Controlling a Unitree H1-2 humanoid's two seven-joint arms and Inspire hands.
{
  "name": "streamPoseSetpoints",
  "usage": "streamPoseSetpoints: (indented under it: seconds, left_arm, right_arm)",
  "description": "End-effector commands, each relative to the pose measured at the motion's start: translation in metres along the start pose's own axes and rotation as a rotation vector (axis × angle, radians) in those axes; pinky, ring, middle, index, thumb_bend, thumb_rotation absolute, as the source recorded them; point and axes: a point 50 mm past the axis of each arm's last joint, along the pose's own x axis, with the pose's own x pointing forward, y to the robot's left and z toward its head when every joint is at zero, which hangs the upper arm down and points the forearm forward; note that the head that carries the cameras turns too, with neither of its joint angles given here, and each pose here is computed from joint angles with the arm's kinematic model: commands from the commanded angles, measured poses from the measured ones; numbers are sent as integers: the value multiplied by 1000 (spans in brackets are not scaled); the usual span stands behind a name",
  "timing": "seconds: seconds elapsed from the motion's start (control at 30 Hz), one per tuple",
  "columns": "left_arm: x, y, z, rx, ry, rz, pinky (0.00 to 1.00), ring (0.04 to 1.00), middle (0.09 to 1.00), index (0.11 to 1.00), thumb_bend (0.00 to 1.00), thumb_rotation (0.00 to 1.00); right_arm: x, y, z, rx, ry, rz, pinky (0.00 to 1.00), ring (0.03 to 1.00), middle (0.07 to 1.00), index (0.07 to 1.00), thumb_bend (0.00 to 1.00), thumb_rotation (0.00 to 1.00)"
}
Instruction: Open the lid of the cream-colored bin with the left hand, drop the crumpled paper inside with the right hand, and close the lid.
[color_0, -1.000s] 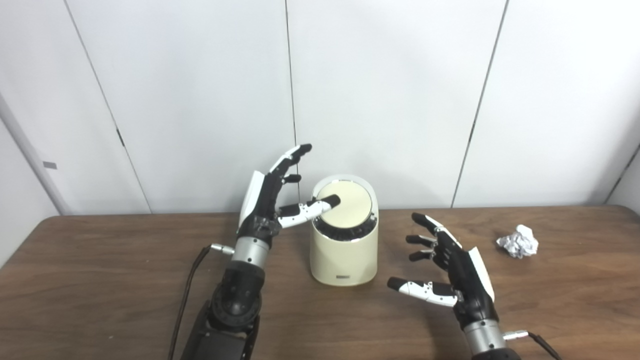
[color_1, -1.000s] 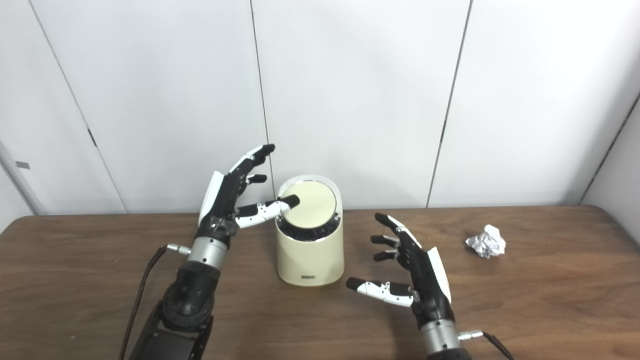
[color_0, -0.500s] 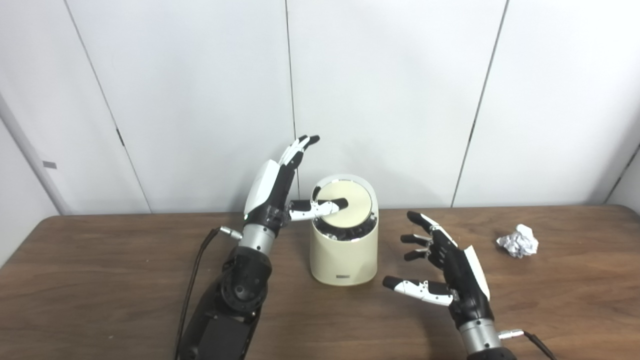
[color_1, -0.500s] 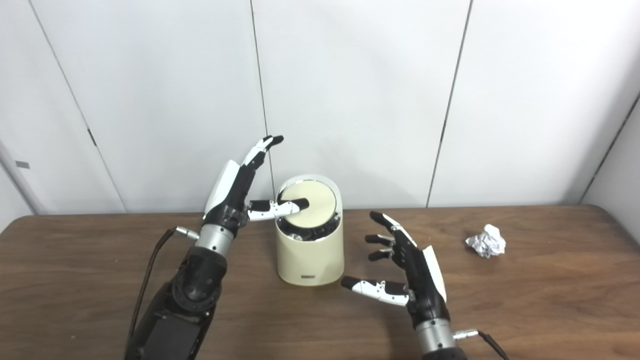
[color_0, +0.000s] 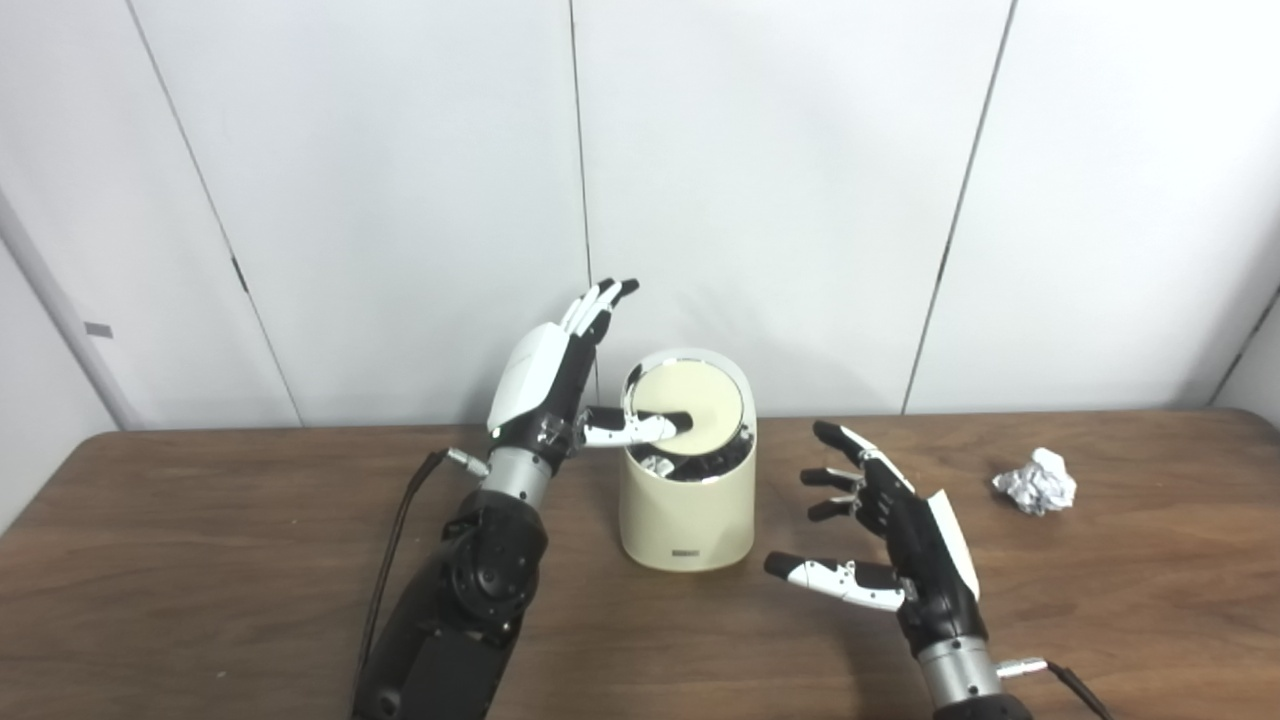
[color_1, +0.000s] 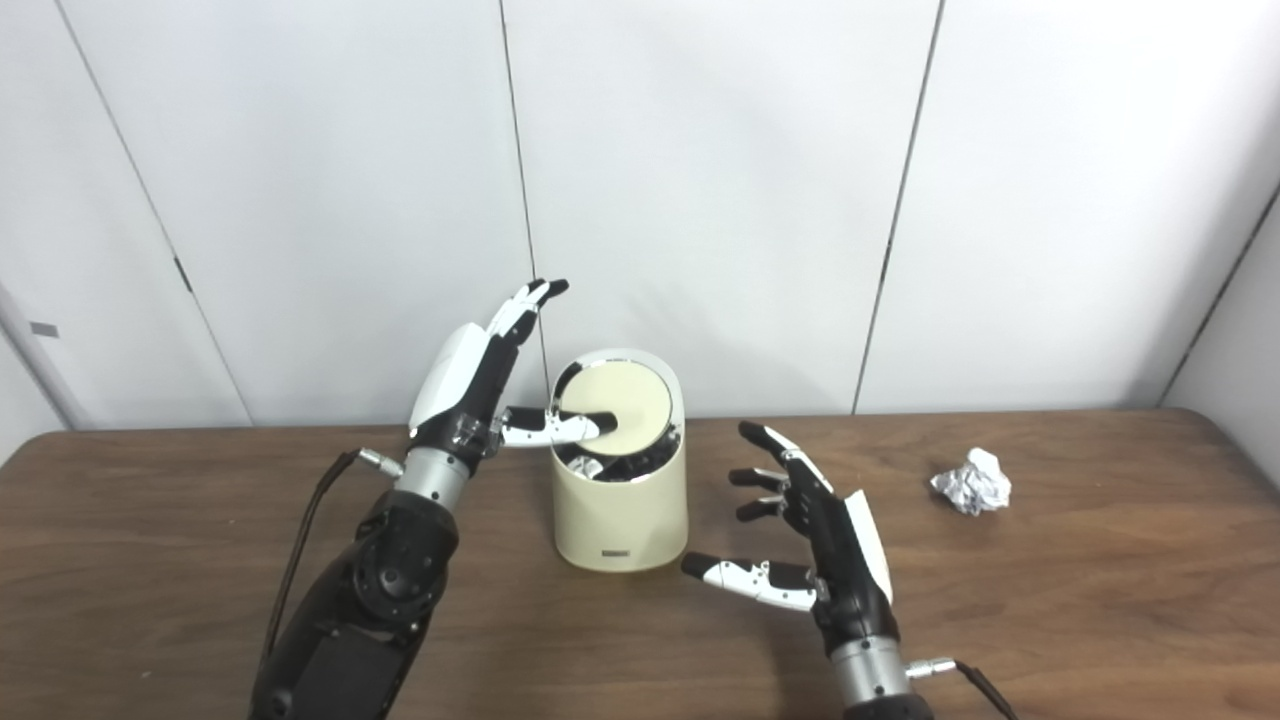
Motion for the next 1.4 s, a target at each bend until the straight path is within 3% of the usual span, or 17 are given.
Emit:
streamPoseSetpoints:
  seconds: [0.0,0.47,0.97,1.23,1.37]
  left_arm:
    - [20,23,23,49,-85,62,922,1000,1000,1000,911,211]
    - [22,19,18,158,-74,41,928,1000,1000,1000,922,144]
    - [26,13,22,288,-85,-6,892,985,1000,1000,958,164]
    - [28,14,32,522,-113,-52,886,994,1000,1000,995,181]
    - [30,13,35,600,-117,-71,883,992,1000,987,1000,134]
  right_arm:
    - [16,1,20,11,-96,-14,554,724,876,827,786,141]
    - [16,2,24,8,-101,-12,564,725,877,828,787,157]
    - [16,4,26,0,-112,-13,543,711,868,824,785,164]
    - [16,3,27,2,-109,-15,546,711,868,823,784,175]
    - [15,3,27,3,-107,-15,547,715,868,821,785,177]
